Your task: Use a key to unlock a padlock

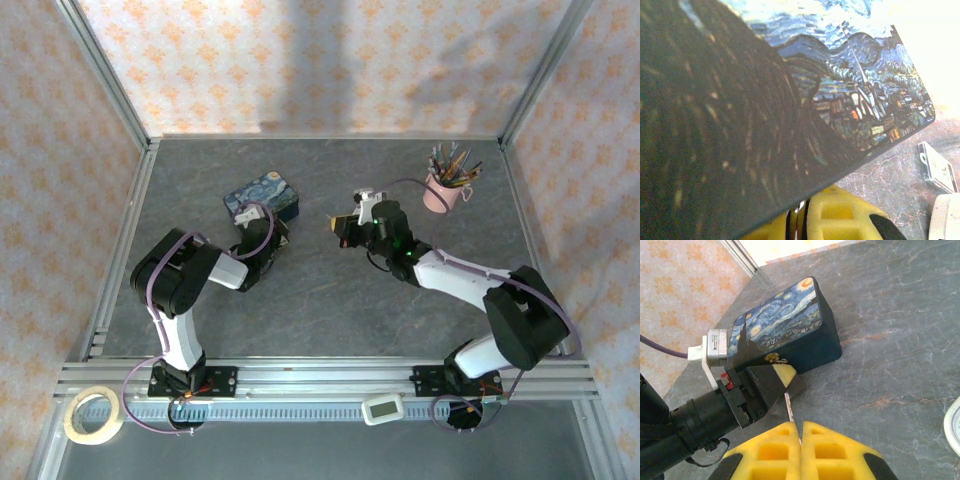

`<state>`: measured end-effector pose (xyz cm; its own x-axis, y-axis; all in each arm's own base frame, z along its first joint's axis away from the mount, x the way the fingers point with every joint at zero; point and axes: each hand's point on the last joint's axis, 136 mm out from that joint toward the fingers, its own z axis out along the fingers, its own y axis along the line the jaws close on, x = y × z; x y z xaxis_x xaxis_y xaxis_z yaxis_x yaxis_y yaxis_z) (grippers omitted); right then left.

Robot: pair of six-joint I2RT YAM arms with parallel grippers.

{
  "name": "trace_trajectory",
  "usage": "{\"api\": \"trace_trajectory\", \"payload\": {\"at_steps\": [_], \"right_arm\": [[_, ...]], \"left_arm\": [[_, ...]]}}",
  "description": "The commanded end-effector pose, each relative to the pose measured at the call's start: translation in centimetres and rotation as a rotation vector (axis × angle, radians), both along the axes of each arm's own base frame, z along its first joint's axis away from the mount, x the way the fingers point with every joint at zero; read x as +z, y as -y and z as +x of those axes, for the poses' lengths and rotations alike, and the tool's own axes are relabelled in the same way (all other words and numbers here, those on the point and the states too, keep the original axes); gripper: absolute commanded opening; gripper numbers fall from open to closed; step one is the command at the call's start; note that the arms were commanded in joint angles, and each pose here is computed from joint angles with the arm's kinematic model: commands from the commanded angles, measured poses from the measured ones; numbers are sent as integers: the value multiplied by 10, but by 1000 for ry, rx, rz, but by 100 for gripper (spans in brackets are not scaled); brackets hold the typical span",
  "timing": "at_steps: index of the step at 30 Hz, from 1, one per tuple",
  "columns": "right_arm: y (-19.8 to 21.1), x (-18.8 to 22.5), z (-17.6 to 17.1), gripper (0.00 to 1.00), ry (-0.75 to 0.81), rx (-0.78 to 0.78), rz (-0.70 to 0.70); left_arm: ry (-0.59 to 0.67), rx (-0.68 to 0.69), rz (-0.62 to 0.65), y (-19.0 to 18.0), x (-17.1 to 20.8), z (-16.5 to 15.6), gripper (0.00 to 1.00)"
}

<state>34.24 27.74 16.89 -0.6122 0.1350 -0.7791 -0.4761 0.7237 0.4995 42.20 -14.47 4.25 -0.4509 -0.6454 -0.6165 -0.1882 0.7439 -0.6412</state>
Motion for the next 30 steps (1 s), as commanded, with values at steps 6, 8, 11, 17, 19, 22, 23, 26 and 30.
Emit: {"api": "trace_trajectory", "payload": {"at_steps": [6,8,11,17,19,22,23,26,30], "right_arm": [[-11,-14,-7,0,-87,48,109],[-17,-19,-12,0,-117,77,158],[-26,-24,-17,0,-152,114,232],[-41,-38,-22,0,-218,165,310],[-45,-42,-23,0,-234,178,323],[-52,-48,-26,0,-267,196,347],[-54,-50,-26,0,-279,199,356],[-59,-52,-29,0,-313,215,406],[-66,-52,-30,0,-336,242,459]], "left_arm": [[23,-89,-227,15,23,-5,0],[41,-114,-337,22,34,-8,0],[67,-112,-451,24,48,-15,0],[113,-131,-616,28,67,-25,0],[124,-141,-650,30,71,-28,0],[140,-139,-674,28,75,-31,0],[146,-140,-678,28,77,-32,0],[152,-141,-687,27,79,-34,0],[188,-165,-702,30,90,-35,0]]}}
